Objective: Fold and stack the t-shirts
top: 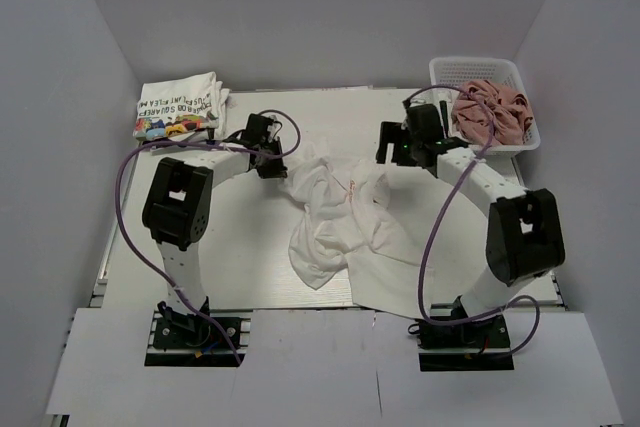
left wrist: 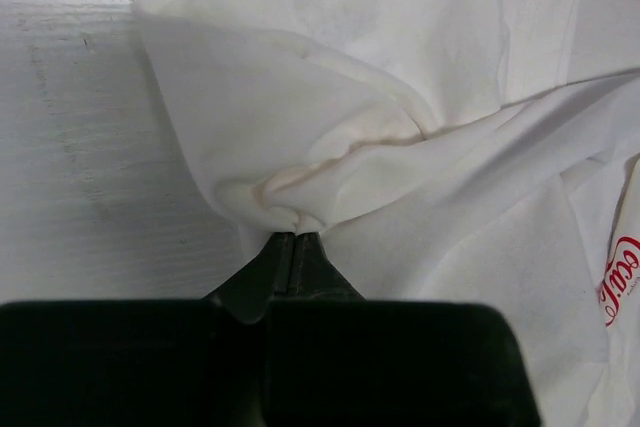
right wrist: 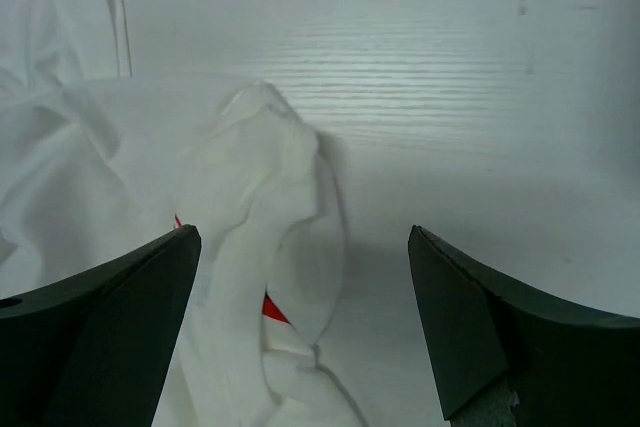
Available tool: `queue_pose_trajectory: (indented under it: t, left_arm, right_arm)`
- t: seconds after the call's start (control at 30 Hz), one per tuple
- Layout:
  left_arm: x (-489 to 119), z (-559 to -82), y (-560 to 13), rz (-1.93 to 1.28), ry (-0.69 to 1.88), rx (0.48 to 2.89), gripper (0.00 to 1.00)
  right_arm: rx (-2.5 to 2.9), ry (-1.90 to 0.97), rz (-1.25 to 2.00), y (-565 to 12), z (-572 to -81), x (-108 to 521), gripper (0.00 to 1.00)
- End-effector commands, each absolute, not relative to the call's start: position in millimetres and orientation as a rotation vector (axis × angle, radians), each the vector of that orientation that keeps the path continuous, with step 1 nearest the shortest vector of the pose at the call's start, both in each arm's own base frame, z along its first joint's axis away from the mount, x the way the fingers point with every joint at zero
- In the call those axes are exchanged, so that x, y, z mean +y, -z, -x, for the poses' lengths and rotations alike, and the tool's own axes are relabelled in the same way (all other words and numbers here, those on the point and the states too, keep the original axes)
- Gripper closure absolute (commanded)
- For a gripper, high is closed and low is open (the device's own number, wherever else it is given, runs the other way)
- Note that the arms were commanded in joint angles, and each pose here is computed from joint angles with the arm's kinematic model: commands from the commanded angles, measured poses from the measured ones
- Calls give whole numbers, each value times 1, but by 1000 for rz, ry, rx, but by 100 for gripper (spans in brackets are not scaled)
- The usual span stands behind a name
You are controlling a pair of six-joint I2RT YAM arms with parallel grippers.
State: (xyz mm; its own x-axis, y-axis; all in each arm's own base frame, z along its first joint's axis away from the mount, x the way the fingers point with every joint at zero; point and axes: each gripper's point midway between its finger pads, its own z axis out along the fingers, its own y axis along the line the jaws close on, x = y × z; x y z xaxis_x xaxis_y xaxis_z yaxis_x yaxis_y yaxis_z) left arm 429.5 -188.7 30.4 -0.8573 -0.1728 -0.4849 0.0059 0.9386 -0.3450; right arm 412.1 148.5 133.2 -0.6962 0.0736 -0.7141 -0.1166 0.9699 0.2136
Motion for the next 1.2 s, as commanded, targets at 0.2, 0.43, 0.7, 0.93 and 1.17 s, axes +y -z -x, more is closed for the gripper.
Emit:
queue_pose_trajectory:
  t: [0.2, 0.43, 0.7, 0.93, 1.17]
  left_arm:
    - [-188, -428, -75, 90, 491, 2423, 100]
    - [-186, -424, -83, 67, 485, 2414, 100]
    - [-143, -443, -186, 186, 243, 2211, 100]
    - [-112, -403, -343, 182, 273, 1813, 100]
    - [-72, -288, -513, 174, 393, 1350, 100]
  right_arm:
    - [2358, -374, 38, -80, -421, 202, 10]
    - [2416, -262, -2, -48, -438, 196, 92]
    - [2040, -190, -77, -210, -439, 158, 100]
    - [1583, -190, -95, -390, -378, 108, 100]
    - [1252, -352, 62, -535, -281, 100, 100]
